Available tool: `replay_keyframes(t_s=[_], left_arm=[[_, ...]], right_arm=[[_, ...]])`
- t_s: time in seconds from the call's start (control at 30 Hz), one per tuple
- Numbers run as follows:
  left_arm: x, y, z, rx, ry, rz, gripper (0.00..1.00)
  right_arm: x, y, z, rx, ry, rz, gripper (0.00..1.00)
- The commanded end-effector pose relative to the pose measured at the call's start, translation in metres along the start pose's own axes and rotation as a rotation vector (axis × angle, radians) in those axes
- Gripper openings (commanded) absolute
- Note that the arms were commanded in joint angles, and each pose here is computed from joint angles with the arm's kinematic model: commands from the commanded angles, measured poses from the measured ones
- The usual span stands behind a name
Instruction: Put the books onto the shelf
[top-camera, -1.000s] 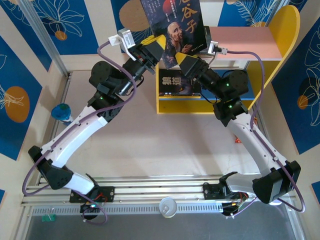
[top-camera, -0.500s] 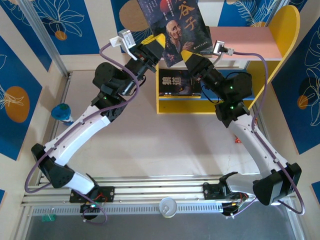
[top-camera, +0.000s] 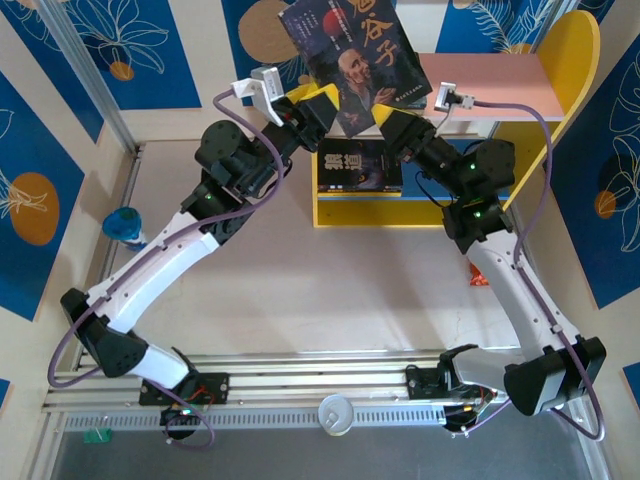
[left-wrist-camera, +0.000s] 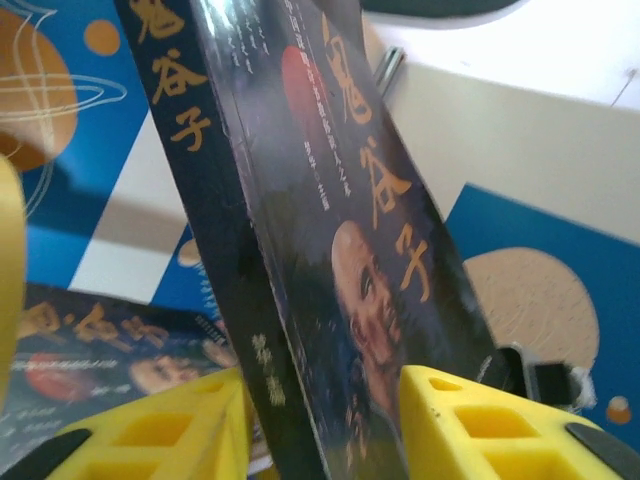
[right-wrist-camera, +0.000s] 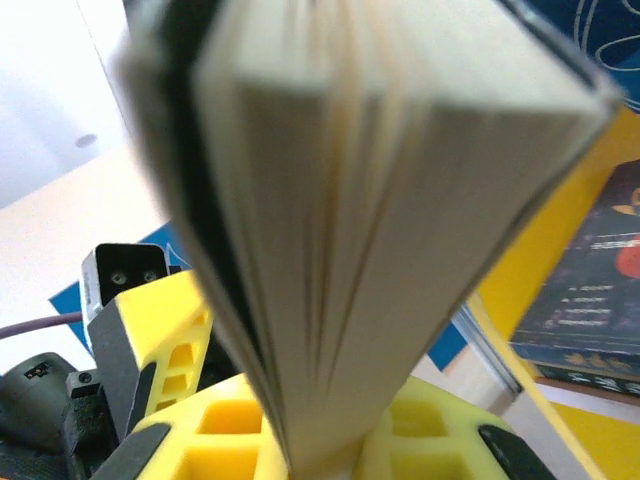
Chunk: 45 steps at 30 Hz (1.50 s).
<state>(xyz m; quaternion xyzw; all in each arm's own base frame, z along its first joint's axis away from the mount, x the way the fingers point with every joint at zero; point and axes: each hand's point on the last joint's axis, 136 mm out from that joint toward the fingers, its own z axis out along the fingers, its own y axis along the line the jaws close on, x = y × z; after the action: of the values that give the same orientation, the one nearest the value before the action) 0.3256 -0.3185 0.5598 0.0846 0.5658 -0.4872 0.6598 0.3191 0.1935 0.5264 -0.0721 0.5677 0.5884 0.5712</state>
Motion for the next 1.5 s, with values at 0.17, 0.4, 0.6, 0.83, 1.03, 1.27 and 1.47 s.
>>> replay_keyframes(t_s=[0.17,0.4,0.6,0.83,1.03,1.27,1.47], left_arm=[[-0.017,0.012,-0.031,-0.129,0.146,0.113,0.50],[-0.018,0.030,-0.056,-0.230,0.205,0.158,0.52],[-0.016,0.037,-0.064,-0.255,0.229,0.168,0.54],[-0.005,0.041,-0.055,-0.220,0.326,0.165,0.57],[0.015,0.042,-0.045,-0.098,0.486,0.078,0.60],[0.019,0.055,-0.035,0.016,0.576,-0.053,0.63],[0.025,0.048,-0.031,0.117,0.612,-0.112,0.64]], right_arm=[[-0.039,0.032,-0.029,0.069,0.049,-0.168,0.06],[-0.057,0.015,-0.048,0.195,0.144,-0.151,0.06],[-0.061,-0.003,-0.055,0.227,0.200,-0.111,0.06],[-0.053,-0.009,-0.061,0.199,0.275,-0.087,0.06],[-0.039,-0.004,-0.065,0.150,0.339,-0.103,0.06],[-0.023,0.006,-0.070,0.090,0.394,-0.120,0.06],[-0.008,0.010,-0.071,0.065,0.427,-0.128,0.06]])
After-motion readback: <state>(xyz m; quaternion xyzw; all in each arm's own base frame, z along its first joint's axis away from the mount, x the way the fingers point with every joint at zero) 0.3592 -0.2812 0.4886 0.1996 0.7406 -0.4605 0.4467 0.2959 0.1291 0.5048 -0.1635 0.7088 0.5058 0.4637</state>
